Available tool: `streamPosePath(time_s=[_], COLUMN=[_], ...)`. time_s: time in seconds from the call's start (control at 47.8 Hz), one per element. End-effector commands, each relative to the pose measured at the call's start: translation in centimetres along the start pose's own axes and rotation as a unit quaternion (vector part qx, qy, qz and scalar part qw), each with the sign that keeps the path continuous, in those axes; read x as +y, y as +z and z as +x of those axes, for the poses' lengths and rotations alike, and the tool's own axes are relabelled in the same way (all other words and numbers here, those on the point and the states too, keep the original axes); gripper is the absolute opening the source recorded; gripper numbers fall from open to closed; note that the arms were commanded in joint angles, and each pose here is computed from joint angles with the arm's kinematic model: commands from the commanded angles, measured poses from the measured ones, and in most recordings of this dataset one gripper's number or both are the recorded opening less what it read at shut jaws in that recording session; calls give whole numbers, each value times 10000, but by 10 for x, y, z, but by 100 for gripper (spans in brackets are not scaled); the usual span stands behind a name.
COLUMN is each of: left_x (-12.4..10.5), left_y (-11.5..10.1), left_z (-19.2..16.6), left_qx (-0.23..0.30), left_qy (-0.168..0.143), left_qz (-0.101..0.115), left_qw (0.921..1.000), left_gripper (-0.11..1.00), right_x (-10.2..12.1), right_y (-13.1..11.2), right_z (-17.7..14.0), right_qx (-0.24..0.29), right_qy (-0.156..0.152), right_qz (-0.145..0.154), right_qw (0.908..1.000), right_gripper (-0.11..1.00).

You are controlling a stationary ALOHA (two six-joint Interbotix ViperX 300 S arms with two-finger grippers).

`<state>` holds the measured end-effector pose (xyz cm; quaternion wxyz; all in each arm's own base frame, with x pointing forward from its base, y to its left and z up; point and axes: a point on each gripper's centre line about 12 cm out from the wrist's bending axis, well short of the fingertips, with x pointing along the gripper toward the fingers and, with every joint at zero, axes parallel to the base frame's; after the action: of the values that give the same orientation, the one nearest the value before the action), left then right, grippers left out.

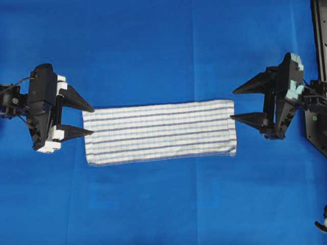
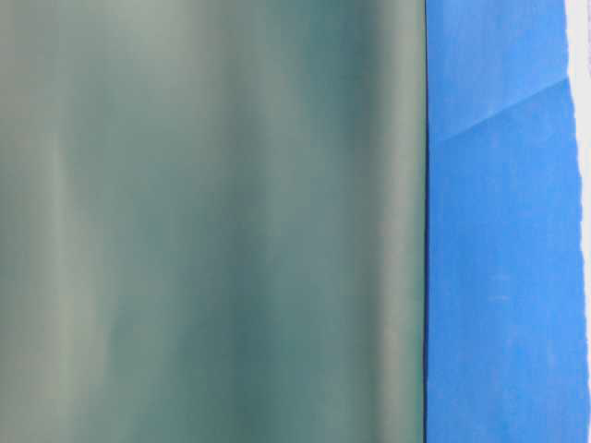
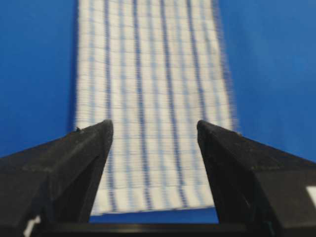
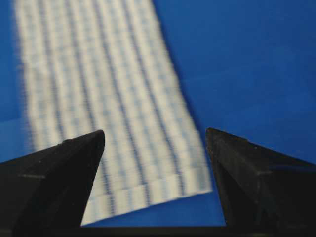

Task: Fold the blue towel.
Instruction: 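Grasp the left and right ends of the folded strip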

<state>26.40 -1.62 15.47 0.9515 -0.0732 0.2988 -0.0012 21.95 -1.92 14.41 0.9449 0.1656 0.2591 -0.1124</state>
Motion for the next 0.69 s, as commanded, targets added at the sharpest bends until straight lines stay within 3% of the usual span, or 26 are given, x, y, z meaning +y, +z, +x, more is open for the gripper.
streamPosePath(time_s=[0.0, 0.376, 0.523, 0.669], left_x=[6, 25, 27, 29], left_y=[6, -24, -37, -46], left_z=[1, 34, 45, 51], left_qx=[-84, 549, 749, 937], left_qy=[87, 395, 439, 472], left_qz=[-1, -136, -207, -233], left_qw=[9999, 9976, 9960, 9942], left_gripper=[62, 61, 60, 51], right_x=[-5, -28, -29, -26], right_y=[5, -17, -23, -26], right_z=[3, 30, 40, 46], right_qx=[-39, 424, 623, 744], right_qy=[-121, -693, -750, -740], right_qz=[28, 64, 32, -15], right_qw=[9999, 9967, 9952, 9945], right_gripper=[85, 83, 78, 73])
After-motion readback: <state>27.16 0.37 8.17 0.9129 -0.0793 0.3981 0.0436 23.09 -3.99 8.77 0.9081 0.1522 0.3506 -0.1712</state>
